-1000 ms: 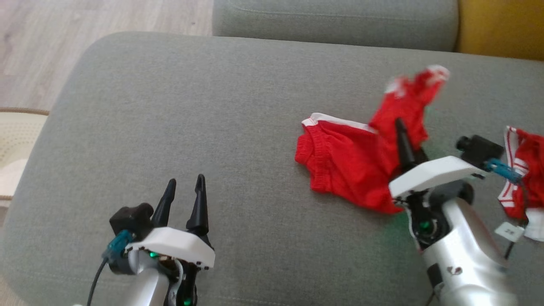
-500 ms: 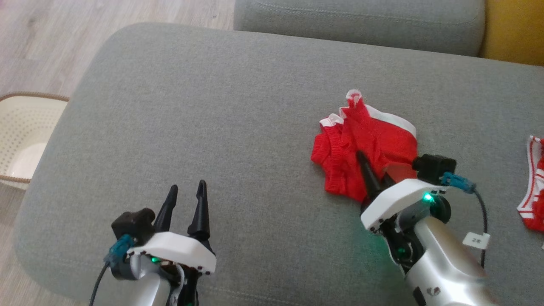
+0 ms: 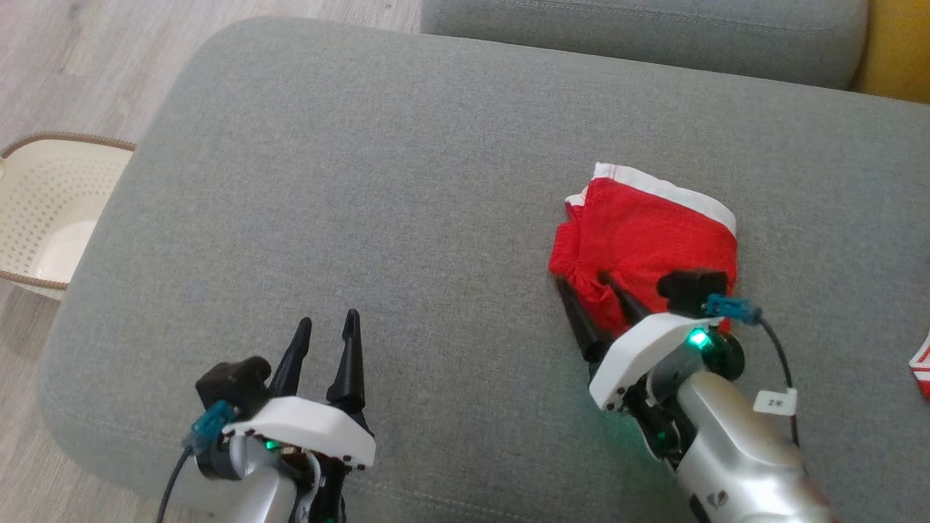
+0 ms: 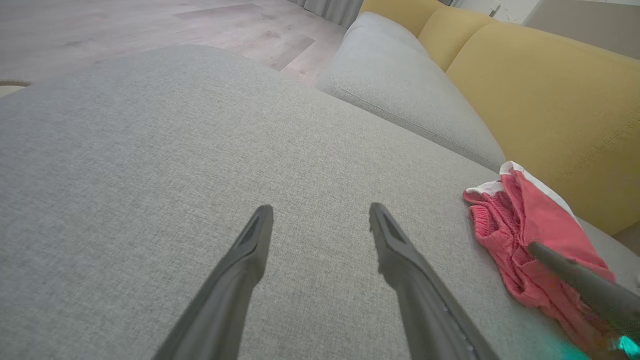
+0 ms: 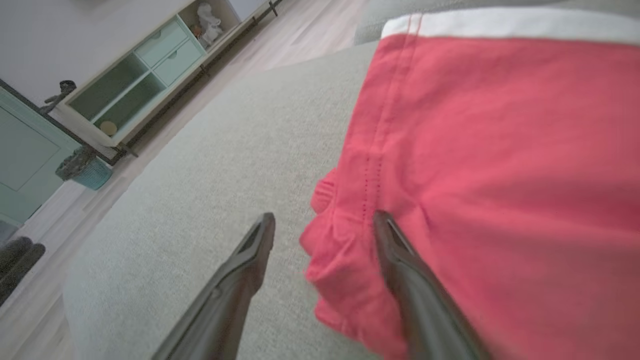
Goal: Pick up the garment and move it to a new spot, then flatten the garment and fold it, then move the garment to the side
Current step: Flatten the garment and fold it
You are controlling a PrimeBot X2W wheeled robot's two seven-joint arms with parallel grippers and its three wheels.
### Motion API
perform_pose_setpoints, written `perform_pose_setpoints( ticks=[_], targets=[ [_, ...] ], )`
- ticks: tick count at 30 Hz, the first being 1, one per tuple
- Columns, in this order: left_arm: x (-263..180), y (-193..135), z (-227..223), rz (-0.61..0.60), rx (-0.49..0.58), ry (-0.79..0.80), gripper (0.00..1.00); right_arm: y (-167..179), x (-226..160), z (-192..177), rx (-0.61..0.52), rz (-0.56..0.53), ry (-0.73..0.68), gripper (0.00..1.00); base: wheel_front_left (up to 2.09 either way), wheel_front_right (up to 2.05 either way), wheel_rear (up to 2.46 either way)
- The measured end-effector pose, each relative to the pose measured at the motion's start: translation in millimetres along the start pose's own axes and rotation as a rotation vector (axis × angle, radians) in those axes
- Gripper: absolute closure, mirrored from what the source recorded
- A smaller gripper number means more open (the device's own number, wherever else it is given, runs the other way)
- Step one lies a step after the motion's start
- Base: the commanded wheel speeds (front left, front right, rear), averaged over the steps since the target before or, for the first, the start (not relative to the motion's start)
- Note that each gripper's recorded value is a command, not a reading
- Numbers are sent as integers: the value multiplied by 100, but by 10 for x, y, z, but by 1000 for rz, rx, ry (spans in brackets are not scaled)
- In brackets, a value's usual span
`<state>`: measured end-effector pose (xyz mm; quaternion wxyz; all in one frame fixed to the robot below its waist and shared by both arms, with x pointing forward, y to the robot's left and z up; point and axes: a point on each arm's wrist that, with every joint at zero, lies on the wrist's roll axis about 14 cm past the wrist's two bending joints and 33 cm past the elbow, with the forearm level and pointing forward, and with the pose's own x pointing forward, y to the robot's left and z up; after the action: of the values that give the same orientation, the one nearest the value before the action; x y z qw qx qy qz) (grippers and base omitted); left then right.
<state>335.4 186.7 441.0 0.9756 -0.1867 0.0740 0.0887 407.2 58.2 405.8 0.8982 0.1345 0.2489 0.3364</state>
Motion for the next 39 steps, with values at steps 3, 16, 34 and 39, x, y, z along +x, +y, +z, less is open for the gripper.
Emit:
perform_pose_setpoints(
  ticks=[3, 16, 34, 39],
  targets=[
    [17, -21, -6, -5, -3, 2, 0, 3, -13, -106, 5, 2, 41, 0, 0, 0, 0],
    [223, -342, 143, -104, 1, -40, 0, -304, -269, 671, -151, -63, -242, 0, 0, 0, 0],
    [350, -925, 314, -285, -5, -92, 0, -1170, -1586, 983, -308, -477, -495, 0, 0, 0, 0],
    [326, -913, 196, -282, 3, -57, 0, -1206, -1763, 711, -280, -540, -464, 0, 0, 0, 0]
  ],
)
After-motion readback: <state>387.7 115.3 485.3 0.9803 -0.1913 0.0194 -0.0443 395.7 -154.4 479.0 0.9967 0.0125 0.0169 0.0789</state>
